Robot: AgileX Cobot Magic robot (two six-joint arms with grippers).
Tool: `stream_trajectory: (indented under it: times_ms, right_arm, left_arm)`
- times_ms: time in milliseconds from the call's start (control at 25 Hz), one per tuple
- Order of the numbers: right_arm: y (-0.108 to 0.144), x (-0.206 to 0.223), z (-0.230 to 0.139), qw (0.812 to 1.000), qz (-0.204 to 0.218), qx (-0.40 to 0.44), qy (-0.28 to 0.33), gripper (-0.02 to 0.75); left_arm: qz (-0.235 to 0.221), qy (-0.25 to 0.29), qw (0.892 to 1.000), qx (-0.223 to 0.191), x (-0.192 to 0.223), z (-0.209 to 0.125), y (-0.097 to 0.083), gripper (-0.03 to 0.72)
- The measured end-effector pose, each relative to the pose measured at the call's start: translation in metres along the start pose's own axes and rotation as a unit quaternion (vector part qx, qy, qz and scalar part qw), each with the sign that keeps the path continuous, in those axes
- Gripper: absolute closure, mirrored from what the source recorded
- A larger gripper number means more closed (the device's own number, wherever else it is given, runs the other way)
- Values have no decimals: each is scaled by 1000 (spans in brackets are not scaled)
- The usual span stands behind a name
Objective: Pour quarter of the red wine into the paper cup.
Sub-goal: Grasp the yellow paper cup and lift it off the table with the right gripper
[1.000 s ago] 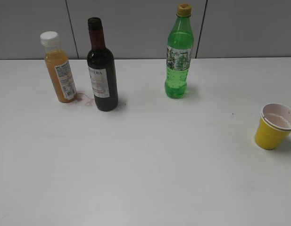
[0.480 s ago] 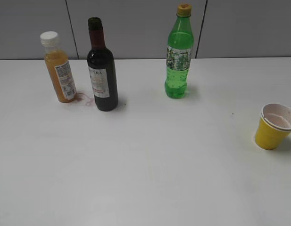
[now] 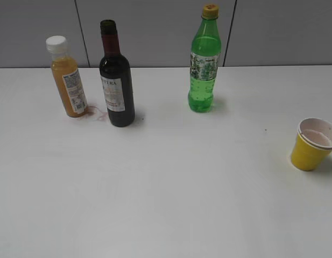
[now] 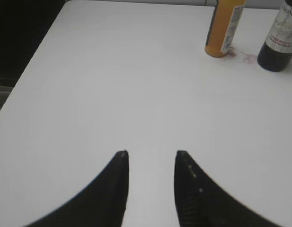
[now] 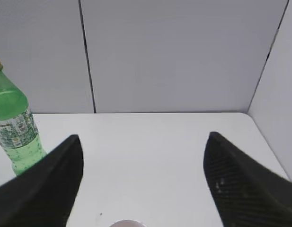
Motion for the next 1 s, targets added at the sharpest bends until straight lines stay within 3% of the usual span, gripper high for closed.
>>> stream_trajectory:
  times_ms: [240,560,760,1000]
  right_arm:
    - [16,24,-57,999,26,29,16,143]
    - [17,28,-113,999,19,36,27,143]
    - [17,17,-142,999,20,31,-11,118]
    - [21,25,-181,996,28,38,77,105]
  left_arm:
    - [0,0,1000,0,0,0,0,450]
    - [0,0,1000,0,0,0,0,450]
    - [0,0,1000,0,0,0,0,450]
    - [0,0,1000,0,0,0,0,450]
Point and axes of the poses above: a point on each arm's last joint axis where the gripper is mounted, x pointing out along that axis toward the gripper, y along the wrist's bending axis when the last joint is at zero, z = x × y, the point moved 1 cm from there along x, pointing out along that axis toward the gripper, and after that the axes turned 2 degrees about -x, right-handed, at the moved point
